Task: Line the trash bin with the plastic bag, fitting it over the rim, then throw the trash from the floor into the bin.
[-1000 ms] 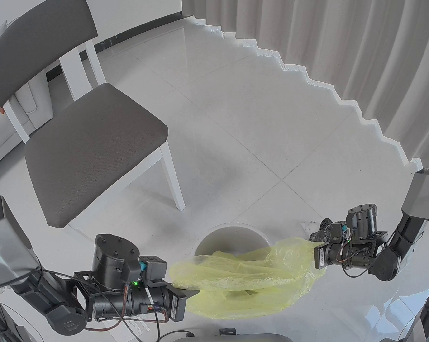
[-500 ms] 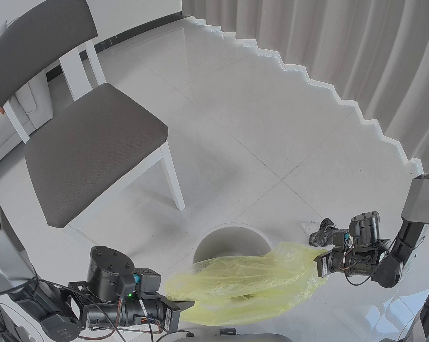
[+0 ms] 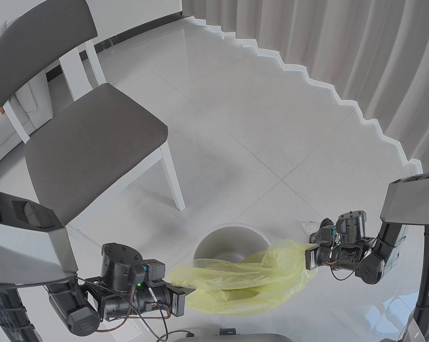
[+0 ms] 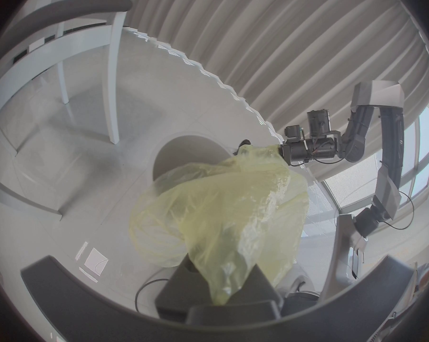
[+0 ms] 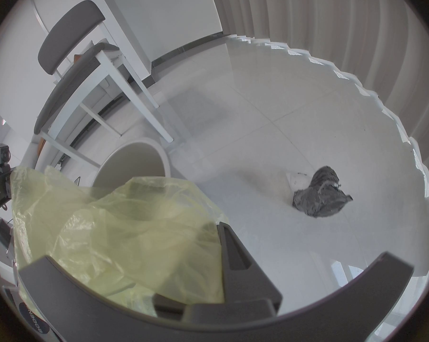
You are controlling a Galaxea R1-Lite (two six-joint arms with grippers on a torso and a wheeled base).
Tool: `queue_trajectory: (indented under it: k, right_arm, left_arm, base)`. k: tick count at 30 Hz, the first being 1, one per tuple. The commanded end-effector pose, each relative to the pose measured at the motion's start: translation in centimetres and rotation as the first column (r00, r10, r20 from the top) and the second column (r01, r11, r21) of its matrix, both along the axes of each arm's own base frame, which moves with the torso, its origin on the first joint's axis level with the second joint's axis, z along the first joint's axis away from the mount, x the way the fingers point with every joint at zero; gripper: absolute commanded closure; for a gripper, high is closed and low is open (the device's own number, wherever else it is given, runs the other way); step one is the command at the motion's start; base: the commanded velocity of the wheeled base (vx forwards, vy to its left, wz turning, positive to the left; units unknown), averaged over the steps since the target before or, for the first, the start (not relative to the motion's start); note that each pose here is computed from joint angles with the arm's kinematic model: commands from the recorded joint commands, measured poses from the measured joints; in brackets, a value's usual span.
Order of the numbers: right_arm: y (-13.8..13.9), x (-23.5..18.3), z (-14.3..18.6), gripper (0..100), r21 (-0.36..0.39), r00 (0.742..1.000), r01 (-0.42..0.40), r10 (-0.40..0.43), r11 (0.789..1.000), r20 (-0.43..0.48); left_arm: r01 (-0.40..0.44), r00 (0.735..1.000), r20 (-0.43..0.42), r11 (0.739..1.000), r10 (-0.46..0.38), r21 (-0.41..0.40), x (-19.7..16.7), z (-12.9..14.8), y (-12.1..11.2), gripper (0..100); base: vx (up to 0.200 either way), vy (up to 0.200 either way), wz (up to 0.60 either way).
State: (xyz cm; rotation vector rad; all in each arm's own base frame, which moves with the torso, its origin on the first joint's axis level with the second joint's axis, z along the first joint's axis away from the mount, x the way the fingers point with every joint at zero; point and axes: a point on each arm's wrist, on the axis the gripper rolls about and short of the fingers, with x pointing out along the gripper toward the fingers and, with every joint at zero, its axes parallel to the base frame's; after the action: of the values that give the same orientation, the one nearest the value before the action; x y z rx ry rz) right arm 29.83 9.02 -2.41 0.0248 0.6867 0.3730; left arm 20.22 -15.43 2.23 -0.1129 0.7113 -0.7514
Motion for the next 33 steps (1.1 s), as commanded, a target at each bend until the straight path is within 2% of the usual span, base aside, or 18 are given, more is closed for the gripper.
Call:
queue_trajectory:
  k: [1, 10, 13, 14, 19, 33]
  right_arm:
    - [0.2, 1.8, -1.6, 100, 0.011, 1.0, 0.002, -0.002, 1.0, -0.002]
    - [-0.1, 1.9, -2.1, 100, 0.021, 1.0, -0.004, 0.004, 1.0, -0.015]
    - [-0.2, 1.6, -2.2, 100, 0.015, 1.0, -0.01, 0.011, 1.0, -0.015]
    - [-0.2, 1.4, -2.3, 100, 0.017, 1.0, -0.014, 0.014, 1.0, 0.001]
    - [-0.1, 1.7, -3.5, 100, 0.021, 1.0, -0.018, 0.017, 1.0, 0.026]
    - [0.3, 1.1, -4.5, 100, 0.004, 0.996, -0.052, 0.051, 0.999, 0.074]
  left_arm:
    - [-0.053, 0.998, -0.042, 0.998, 0.055, 0.03, 1.2, -2.0, 0.8, 100]
    - [-0.095, 0.994, -0.053, 0.995, 0.097, 0.041, 1.5, -2.3, 1.9, 100]
    - [-0.096, 0.995, -0.034, 0.995, 0.097, 0.029, 2.1, -2.6, 1.7, 100]
    - [-0.093, 0.996, 0.0, 0.996, 0.093, 0.007, 3.2, -3.4, 0.9, 100]
    - [-0.085, 0.996, 0.04, 0.996, 0.084, 0.024, 5.5, -5.4, 0.2, 100]
    - [-0.115, 0.993, 0.041, 0.993, 0.114, 0.025, 5.8, -5.3, 1.3, 100]
  base:
    - [0.0, 0.0, 0.0]
    - [0.0, 0.0, 0.0]
    - [0.0, 0.0, 0.0]
    - [0.0, 0.0, 0.0]
    - [0.0, 0.0, 0.0]
    - [0.0, 0.0, 0.0]
